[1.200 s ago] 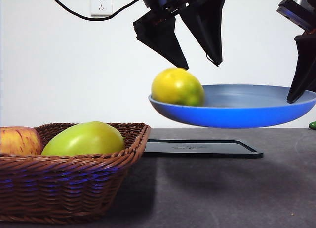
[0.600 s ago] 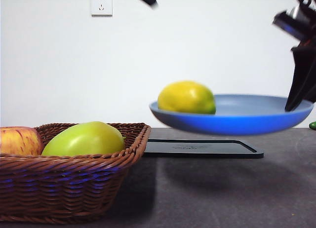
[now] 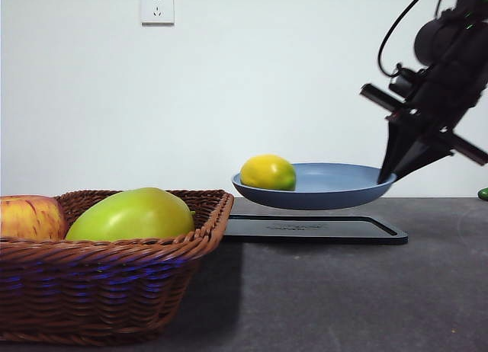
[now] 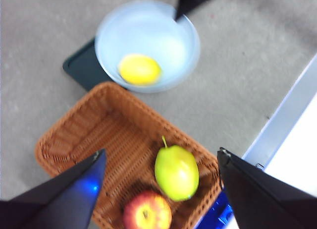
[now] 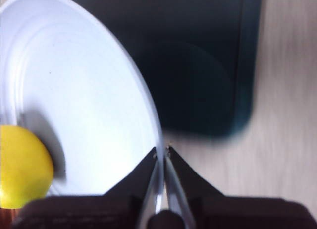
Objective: Take the lemon from the basket,put the lemon in the plate,hand out the plate
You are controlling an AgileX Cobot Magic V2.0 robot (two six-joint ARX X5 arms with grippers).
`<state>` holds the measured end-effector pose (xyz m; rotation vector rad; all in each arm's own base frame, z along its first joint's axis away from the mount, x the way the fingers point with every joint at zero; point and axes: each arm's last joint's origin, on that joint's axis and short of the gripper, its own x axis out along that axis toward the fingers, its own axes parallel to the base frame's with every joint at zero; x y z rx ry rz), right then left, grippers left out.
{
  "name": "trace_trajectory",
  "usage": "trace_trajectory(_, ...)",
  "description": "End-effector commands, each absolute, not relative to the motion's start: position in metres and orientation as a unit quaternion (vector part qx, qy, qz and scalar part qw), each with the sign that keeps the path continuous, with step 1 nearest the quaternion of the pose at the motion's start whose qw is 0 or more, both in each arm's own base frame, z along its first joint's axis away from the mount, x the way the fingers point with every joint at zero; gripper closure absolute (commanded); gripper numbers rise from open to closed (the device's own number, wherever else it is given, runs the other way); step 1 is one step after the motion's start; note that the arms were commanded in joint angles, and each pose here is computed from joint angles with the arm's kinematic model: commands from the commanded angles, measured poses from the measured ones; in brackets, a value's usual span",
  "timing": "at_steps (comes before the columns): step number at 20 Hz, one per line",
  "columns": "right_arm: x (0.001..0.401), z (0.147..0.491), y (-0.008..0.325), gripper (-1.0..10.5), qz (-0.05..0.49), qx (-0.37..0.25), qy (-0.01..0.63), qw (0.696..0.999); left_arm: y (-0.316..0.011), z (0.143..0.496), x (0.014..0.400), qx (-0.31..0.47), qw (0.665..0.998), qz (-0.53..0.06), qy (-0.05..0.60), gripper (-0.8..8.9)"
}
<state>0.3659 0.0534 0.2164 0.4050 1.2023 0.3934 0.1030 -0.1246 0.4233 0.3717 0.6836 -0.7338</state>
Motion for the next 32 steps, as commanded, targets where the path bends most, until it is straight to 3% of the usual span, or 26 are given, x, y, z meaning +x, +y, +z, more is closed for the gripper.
trace_trajectory(1, 0.394, 0.214, 0.055, 9.4, 0.175, 0.210, 0.550, 0.789, -0.125, 0.427, 0.102, 0.163, 0.863, -0.344, 0.331, 4.24)
trace_trajectory(6, 0.426, 0.193, 0.054, 9.4, 0.156, 0.233, 0.560, 0.779, -0.125, 0.426, 0.102, 0.159, 0.864, -0.342, 0.334, 4.24)
trace_trajectory(10, 0.429, 0.181, 0.050, 9.4, 0.144, 0.238, 0.575, 0.769, -0.125, 0.427, 0.102, 0.152, 0.866, -0.341, 0.333, 4.24)
trace_trajectory(13, 0.429, 0.180, 0.049, 9.4, 0.118, 0.221, 0.574, 0.779, -0.127, 0.427, 0.103, 0.148, 0.868, -0.341, 0.329, 4.24)
trace_trajectory(18, 0.429, 0.180, 0.048, 7.2, 0.114, 0.218, 0.575, 0.780, -0.127, 0.428, 0.104, 0.146, 0.868, -0.340, 0.330, 4.24)
trace_trajectory(20, 0.429, 0.181, 0.046, 6.9, 0.112, 0.222, 0.573, 0.781, -0.127, 0.428, 0.104, 0.144, 0.870, -0.341, 0.327, 4.24)
trace_trajectory(22, 0.426, 0.191, 0.044, 6.9, 0.114, 0.223, 0.569, 0.784, -0.128, 0.430, 0.105, 0.139, 0.873, -0.343, 0.317, 4.24)
trace_trajectory(26, 0.405, 0.241, 0.040, 6.9, 0.149, 0.178, 0.536, 0.812, -0.132, 0.433, 0.108, 0.133, 0.882, -0.345, 0.293, 4.25)
trace_trajectory(29, 0.376, 0.288, 0.043, 7.7, 0.181, 0.138, 0.509, 0.830, -0.135, 0.434, 0.114, 0.164, 0.897, -0.312, 0.265, 4.41)
trace_trajectory(32, 0.343, 0.322, 0.049, 8.5, 0.209, 0.107, 0.499, 0.834, -0.136, 0.435, 0.118, 0.186, 0.909, -0.278, 0.250, 6.15)
